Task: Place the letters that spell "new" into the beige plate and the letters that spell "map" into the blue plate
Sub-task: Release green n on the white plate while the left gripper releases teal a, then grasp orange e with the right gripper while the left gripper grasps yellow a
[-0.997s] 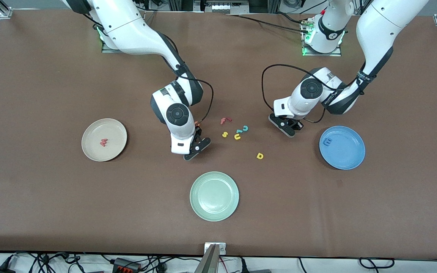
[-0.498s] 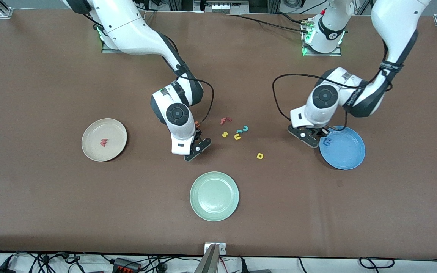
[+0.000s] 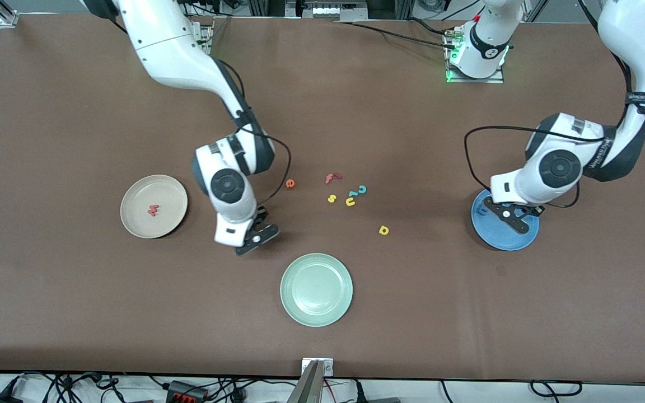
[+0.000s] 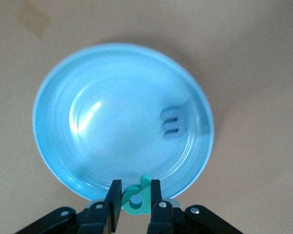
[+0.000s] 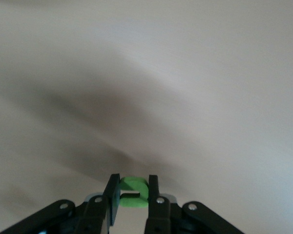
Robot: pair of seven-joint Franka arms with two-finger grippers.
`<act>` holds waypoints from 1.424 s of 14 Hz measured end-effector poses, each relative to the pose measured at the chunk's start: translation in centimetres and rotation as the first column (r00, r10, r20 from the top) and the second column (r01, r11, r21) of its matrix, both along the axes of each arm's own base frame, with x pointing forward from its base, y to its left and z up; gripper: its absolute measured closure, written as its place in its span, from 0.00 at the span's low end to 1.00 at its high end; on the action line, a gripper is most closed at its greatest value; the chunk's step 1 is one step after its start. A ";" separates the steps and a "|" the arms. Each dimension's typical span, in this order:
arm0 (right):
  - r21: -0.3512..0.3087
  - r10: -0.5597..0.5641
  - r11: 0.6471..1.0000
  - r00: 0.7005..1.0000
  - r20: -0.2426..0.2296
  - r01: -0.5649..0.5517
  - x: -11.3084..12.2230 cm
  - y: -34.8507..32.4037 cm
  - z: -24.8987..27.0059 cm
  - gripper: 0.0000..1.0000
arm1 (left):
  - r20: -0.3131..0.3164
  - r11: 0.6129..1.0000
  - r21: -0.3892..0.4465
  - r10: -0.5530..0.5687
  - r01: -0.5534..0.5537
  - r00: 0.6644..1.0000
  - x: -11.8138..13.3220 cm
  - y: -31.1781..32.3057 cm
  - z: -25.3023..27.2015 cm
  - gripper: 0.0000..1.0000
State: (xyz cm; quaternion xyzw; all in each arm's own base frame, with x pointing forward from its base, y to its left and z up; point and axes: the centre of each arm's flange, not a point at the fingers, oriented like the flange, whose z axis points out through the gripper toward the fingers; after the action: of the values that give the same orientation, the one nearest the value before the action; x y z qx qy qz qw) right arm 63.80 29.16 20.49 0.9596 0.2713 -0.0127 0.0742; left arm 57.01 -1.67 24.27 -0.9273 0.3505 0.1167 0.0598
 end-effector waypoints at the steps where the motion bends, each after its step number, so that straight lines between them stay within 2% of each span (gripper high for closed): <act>1: -0.021 -0.042 0.999 0.999 -0.003 0.042 1.0 -2.6 1.4 0.73 | -0.021 1.000 -0.011 0.013 -0.013 1.000 -0.3 0.7 -1.1 0.72; 2: -0.033 -0.083 0.996 0.996 -0.014 0.082 1.7 -5.1 2.8 0.73 | -0.039 1.000 -0.021 0.017 -0.018 0.999 -0.7 0.8 -2.0 0.67; 5: -0.052 -0.210 0.977 0.975 -0.073 0.207 2.4 -13.2 4.8 0.73 | -0.042 0.999 -0.037 -0.001 -0.001 0.999 -0.7 -0.4 -2.1 0.39; 7: -0.064 -0.276 0.961 0.953 -0.122 0.270 1.0 -17.9 3.9 0.73 | -0.013 0.998 -0.053 -0.036 0.035 0.999 -0.3 -2.8 -0.7 0.20; 9: -0.074 -0.316 0.949 0.933 -0.173 0.308 -1.7 -20.7 2.7 0.73 | 0.036 0.995 -0.073 -0.060 0.063 0.998 0.6 -5.9 1.5 0.01; 12: -0.068 -0.322 0.947 0.927 -0.192 0.314 -4.9 -21.6 0.9 0.73 | 0.103 0.995 -0.094 -0.020 0.030 0.994 1.2 -12.4 3.9 0.00; 14: -0.060 -0.316 0.949 0.932 -0.180 0.310 -6.3 -21.7 -0.7 0.73 | 0.128 0.990 -0.121 0.084 -0.068 0.988 1.3 -17.6 4.3 0.00; 16: -0.054 -0.312 0.950 0.936 -0.166 0.307 -7.3 -21.8 -2.0 0.71 | 0.135 0.969 -0.172 0.201 -0.177 0.970 1.7 -22.6 4.0 0.00; 18: -0.045 -0.311 0.950 0.939 -0.148 0.308 -7.1 -21.7 -1.8 0.56 | 0.128 0.939 -0.209 0.304 -0.274 0.944 2.3 -27.4 3.2 0.00; 20: -0.021 -0.307 0.952 0.945 -0.116 0.306 -6.0 -21.2 0.2 0.36 | 0.164 0.923 -0.218 0.356 -0.318 0.920 3.6 -30.5 0.7 0.00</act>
State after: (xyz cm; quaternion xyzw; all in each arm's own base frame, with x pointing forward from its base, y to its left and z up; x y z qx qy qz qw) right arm 57.80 7.94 20.65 0.9875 0.1227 -0.0811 0.0567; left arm 60.62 -32.13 24.98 -0.9824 0.1865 -0.0022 -0.0138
